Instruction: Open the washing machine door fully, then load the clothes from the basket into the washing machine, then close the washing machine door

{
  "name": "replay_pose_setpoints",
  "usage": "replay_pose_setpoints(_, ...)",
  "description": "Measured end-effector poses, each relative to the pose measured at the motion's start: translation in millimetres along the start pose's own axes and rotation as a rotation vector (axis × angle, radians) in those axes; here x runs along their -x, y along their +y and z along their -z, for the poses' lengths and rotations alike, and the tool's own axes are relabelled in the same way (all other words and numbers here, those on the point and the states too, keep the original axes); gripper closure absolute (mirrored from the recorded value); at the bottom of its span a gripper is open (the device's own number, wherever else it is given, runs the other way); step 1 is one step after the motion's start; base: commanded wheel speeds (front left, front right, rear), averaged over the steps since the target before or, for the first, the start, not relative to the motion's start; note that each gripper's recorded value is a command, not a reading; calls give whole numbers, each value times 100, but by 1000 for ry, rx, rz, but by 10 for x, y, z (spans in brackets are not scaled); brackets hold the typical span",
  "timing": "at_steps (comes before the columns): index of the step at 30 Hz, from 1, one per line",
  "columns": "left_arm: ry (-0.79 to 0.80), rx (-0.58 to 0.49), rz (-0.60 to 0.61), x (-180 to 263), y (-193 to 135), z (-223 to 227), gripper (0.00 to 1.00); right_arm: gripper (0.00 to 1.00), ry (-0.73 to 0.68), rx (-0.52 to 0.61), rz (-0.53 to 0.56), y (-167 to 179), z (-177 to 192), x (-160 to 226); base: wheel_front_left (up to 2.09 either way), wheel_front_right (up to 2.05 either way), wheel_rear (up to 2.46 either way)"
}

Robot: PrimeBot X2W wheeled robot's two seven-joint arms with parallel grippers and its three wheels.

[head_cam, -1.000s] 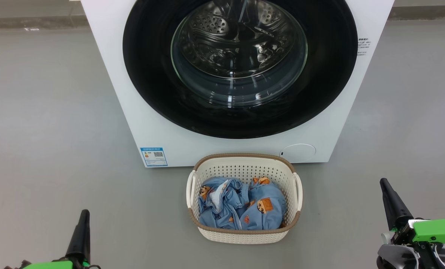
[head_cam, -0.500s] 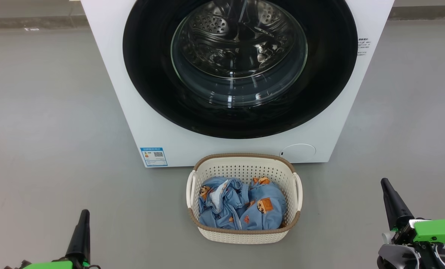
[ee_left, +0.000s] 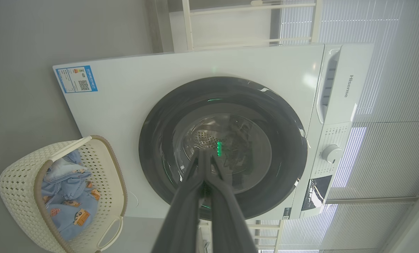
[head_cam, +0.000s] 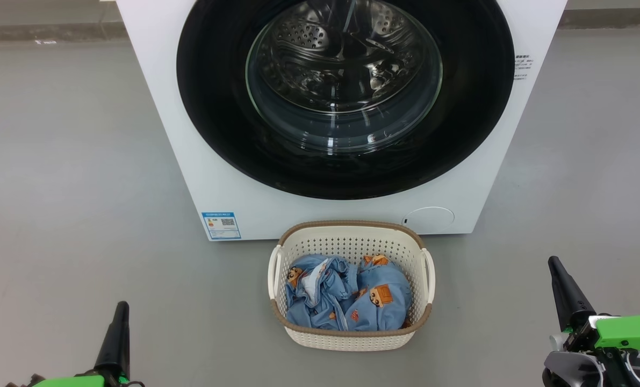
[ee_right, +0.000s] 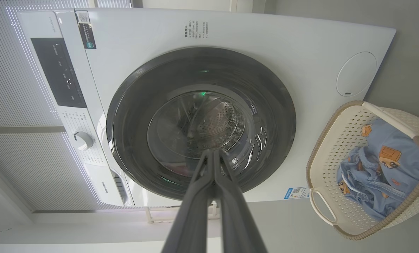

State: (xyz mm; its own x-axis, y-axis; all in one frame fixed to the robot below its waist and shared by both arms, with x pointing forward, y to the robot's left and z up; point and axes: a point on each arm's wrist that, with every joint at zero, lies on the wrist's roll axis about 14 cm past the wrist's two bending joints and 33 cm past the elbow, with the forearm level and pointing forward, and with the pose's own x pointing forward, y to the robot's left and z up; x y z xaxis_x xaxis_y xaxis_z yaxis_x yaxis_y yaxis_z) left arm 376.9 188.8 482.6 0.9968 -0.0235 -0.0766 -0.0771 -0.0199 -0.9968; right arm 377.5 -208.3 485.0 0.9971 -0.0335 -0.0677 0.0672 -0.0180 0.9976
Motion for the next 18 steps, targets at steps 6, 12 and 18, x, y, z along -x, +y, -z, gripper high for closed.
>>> replay_pose_setpoints(6, 0, 0, 0, 0, 0, -1, 100, 100, -1, -1, 0, 0, -3, 0, 0, 0, 0)
replay_pose_setpoints(12, 0, 0, 0, 0, 0, -1, 100, 100, -2, -1, 0, 0, -5, 1, 0, 0, 0)
replay_pose_setpoints(18, 0, 0, 0, 0, 0, -2, 100, 100, -2, -2, 0, 0, -3, 1, 0, 0, 0)
